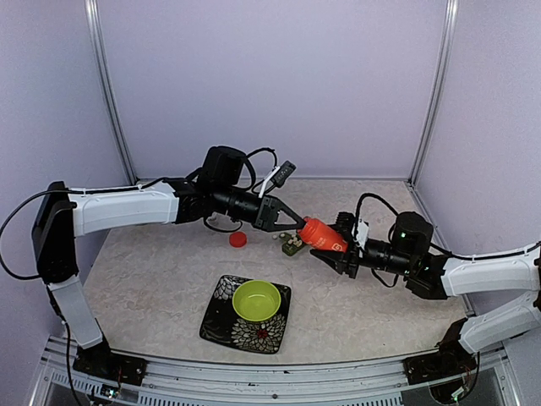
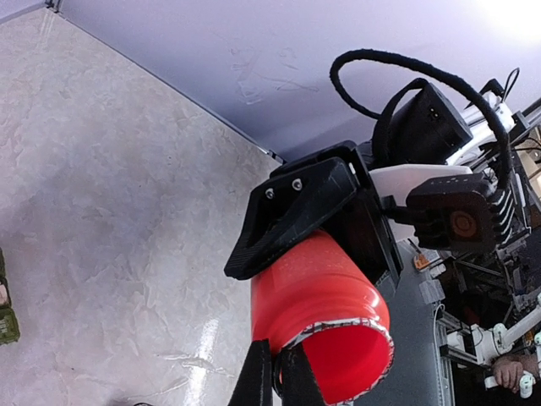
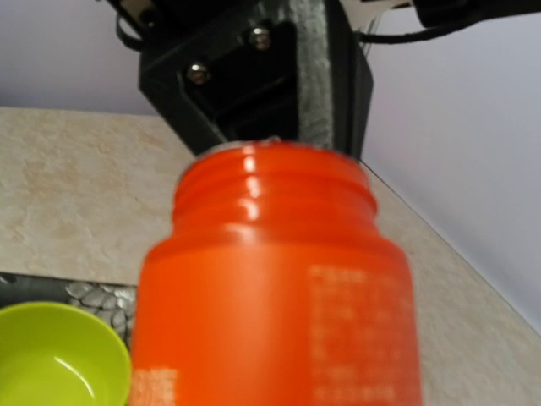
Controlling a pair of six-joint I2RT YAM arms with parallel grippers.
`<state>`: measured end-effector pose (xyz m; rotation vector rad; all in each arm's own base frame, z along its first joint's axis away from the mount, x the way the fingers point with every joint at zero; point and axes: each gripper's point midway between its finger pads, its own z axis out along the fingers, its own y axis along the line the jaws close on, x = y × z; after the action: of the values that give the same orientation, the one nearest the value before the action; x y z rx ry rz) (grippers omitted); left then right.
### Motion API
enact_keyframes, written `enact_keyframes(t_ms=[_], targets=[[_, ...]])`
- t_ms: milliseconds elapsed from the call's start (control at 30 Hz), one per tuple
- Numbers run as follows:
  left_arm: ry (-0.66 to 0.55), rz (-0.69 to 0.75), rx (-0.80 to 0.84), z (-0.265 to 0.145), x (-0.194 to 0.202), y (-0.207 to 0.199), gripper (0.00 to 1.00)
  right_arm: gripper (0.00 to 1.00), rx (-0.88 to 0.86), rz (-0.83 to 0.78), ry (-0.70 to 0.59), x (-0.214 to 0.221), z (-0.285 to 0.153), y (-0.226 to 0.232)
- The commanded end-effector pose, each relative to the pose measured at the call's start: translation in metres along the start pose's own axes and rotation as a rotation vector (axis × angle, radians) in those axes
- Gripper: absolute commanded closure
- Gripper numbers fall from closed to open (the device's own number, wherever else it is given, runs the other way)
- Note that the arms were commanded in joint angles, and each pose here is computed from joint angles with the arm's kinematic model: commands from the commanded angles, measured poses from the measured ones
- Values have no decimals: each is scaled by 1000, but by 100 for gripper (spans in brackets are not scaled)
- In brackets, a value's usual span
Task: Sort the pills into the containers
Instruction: Pass from the right arm to the left
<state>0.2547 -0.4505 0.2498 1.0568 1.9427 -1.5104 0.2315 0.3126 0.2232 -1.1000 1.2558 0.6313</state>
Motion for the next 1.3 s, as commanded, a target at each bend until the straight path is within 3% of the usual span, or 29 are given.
enact_keyframes(t_ms=[0, 167, 400, 700, 1067, 1267], targets=[[29, -24, -39, 9, 10, 17, 100, 87, 39, -27, -47, -20, 4, -10], [25, -36, -39, 11, 11, 19, 100, 83, 40, -15, -23, -11, 9, -11], [19, -44, -62, 9, 11, 26, 100, 49, 59, -8, 57, 11, 18, -15], [34, -57, -124, 7, 17, 44, 100, 26, 66, -1, 169, 34, 26, -18], [101, -40, -287, 8, 23, 80, 100, 13, 52, 45, 315, 50, 15, -16], [155, -22, -386, 14, 23, 105, 100, 2, 170, 132, 337, 56, -13, -23]])
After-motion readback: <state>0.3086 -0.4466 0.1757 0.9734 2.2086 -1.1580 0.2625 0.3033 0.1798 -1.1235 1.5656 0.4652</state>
